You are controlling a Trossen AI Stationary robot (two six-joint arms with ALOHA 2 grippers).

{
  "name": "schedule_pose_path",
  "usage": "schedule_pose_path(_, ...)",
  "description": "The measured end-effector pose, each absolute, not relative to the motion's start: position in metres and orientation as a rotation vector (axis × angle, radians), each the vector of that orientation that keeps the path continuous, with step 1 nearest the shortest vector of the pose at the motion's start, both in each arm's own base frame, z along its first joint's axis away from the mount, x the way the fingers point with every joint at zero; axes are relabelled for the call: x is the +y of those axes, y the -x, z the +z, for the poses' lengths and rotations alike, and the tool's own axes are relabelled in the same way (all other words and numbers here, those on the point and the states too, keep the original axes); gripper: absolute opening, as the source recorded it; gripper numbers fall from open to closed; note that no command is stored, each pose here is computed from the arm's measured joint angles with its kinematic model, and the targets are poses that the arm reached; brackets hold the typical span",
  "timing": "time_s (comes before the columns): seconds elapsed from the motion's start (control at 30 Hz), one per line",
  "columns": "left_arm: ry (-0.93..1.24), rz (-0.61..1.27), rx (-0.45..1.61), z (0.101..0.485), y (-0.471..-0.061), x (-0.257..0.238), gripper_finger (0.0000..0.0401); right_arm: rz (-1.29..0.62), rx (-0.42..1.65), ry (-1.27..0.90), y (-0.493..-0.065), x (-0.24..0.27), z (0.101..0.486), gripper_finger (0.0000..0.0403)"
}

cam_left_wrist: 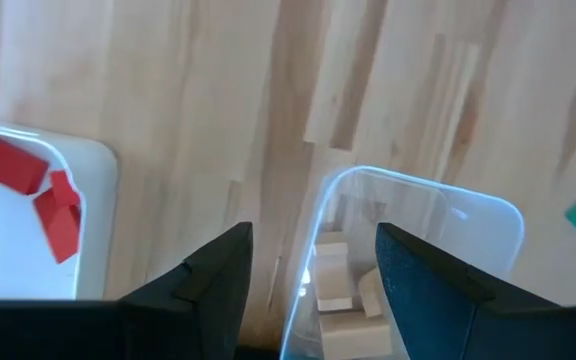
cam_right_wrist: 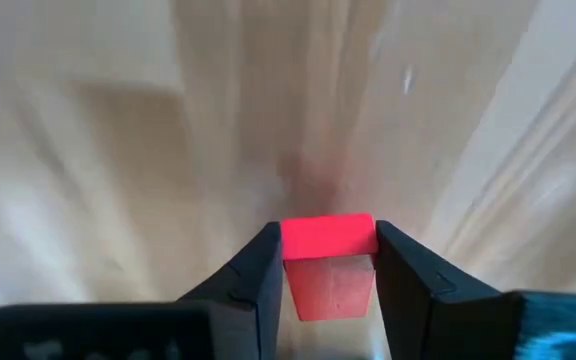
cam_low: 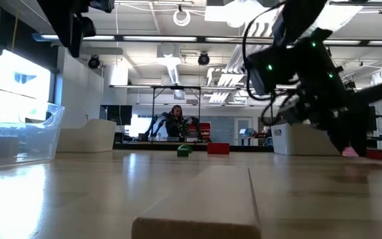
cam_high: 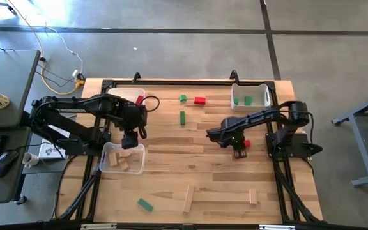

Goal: Sort & place blocks by color
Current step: Put the red rectangle into the left white bin

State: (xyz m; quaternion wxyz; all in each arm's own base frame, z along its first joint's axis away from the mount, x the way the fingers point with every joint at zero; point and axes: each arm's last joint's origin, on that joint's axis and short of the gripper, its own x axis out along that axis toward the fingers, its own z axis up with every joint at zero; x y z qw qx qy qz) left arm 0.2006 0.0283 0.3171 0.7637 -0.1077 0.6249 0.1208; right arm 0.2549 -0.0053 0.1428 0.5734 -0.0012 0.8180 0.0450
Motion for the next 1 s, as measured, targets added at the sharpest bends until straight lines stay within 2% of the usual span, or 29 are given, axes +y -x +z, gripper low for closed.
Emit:
schedule_pose_path(0.33, 0.265, 0.355, 1.327, 0.318, -0.2, 0.045, 0.02, -0.018, 1.561, -0.095, -0.293, -0.01, 0.212, 0.0101)
schedule_pose_path(0.7, 0.284, 0.416, 1.22, 0.32, -0.203, 0.07, 0.0198, -0.112, 1.278, -0.119, -0.322, -0.054, 0.27, 0.0101)
schedule_pose_path(1.0, 0.389, 0.433, 1.131, 0.323, -0.201, 0.092, 0.0198, -0.095, 1.005, -0.125, -0.338, -0.081, 0.322, 0.0101)
